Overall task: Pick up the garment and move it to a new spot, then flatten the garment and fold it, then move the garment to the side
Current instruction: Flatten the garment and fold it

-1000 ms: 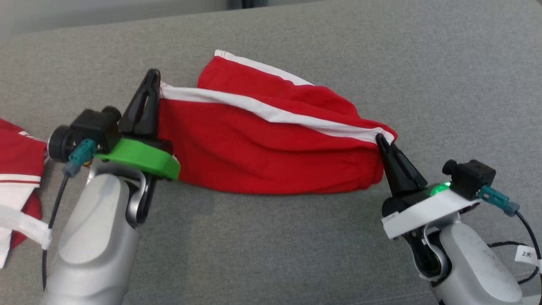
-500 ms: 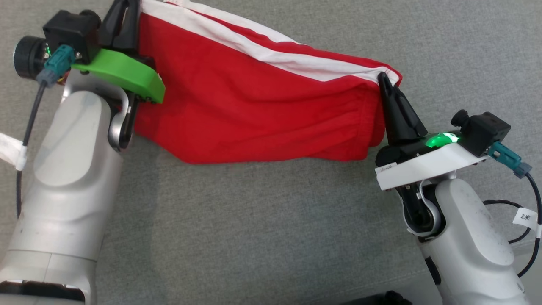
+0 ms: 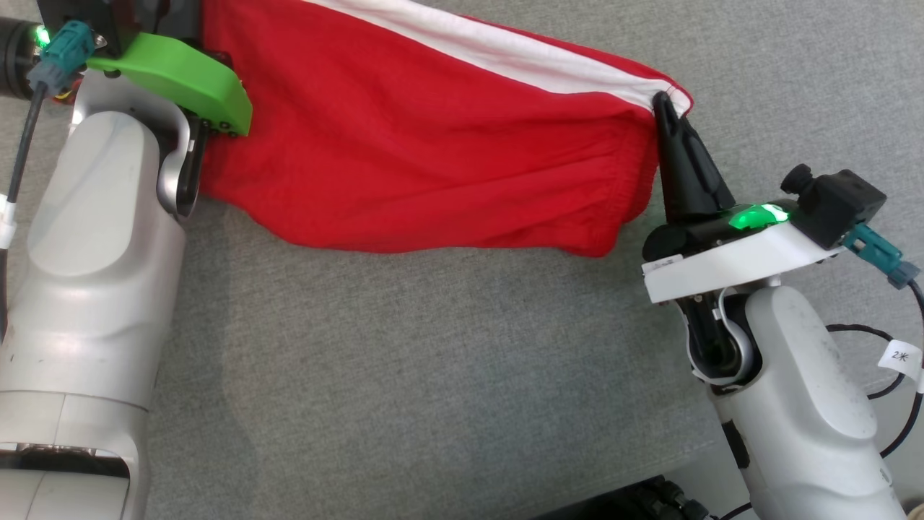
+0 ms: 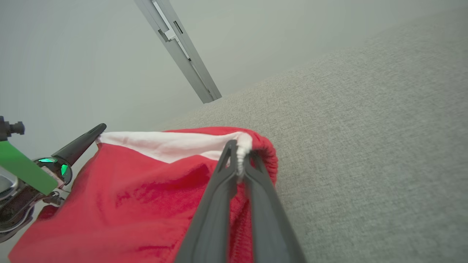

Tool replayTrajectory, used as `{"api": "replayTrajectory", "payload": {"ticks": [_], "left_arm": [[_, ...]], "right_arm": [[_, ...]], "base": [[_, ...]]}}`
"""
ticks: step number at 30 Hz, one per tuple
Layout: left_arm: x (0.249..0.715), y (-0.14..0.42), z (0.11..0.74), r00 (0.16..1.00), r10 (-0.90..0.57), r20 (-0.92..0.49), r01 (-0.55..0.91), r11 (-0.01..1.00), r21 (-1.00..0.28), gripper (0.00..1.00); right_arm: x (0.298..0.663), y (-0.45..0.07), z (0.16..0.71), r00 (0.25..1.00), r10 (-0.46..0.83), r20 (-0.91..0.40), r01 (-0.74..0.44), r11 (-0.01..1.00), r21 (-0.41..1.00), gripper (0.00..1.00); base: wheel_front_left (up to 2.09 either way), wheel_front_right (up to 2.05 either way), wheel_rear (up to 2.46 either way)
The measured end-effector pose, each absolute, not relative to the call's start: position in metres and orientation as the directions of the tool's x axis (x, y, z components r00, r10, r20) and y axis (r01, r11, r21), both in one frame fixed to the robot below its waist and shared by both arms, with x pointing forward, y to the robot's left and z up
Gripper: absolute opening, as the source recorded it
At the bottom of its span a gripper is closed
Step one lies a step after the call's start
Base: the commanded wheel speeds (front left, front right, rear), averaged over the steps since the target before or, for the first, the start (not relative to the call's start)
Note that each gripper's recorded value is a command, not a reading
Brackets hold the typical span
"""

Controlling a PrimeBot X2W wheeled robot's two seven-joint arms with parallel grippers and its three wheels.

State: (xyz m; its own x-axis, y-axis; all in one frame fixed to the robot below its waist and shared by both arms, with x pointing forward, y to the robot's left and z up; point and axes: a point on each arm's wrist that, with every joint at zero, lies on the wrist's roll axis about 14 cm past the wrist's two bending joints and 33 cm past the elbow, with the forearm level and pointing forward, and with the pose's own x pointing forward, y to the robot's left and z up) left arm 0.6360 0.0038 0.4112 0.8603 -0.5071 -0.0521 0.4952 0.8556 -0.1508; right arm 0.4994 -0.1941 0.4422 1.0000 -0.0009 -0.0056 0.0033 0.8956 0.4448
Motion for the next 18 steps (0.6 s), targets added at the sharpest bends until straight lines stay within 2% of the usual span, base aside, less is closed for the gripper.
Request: {"api": "replayTrajectory", "payload": {"ticks": [1, 2, 3, 4, 11, 18], "left_arm": [[0.636, 0.005, 0.41, 0.861, -0.506, -0.058, 0.494, 0.857, -0.147, 0.0], [0.635, 0.005, 0.41, 0.861, -0.505, -0.061, 0.492, 0.858, -0.147, 0.34], [0.635, 0.007, 0.409, 0.864, -0.499, -0.067, 0.486, 0.861, -0.149, 1.0], [0.635, 0.01, 0.408, 0.869, -0.491, -0.07, 0.477, 0.866, -0.153, 1.0], [0.621, 0.022, 0.407, 0.885, -0.457, -0.09, 0.436, 0.881, -0.186, 1.0], [0.58, 0.03, 0.377, 0.867, -0.446, -0.223, 0.395, 0.887, -0.238, 1.0]], "right_arm": [[0.499, -0.193, 0.441, 1.0, 0.003, -0.01, 0.002, 0.896, 0.445, 0.0], [0.498, -0.191, 0.44, 1.0, 0.007, -0.014, 0.0, 0.896, 0.445, 0.12], [0.497, -0.19, 0.439, 1.0, 0.01, -0.019, -0.001, 0.896, 0.444, 0.49], [0.497, -0.19, 0.438, 1.0, 0.011, -0.021, 0.0, 0.896, 0.443, 1.0], [0.487, -0.197, 0.439, 0.999, -0.012, -0.034, 0.025, 0.909, 0.416, 1.0], [0.466, -0.214, 0.443, 0.997, -0.063, -0.045, 0.075, 0.923, 0.376, 1.0]], "base": [[0.0, 0.0, 0.0], [0.0, 0.0, 0.0], [0.0, 0.0, 0.0], [0.0, 0.0, 0.0], [0.0, 0.0, 0.0], [0.0, 0.0, 0.0]]}}
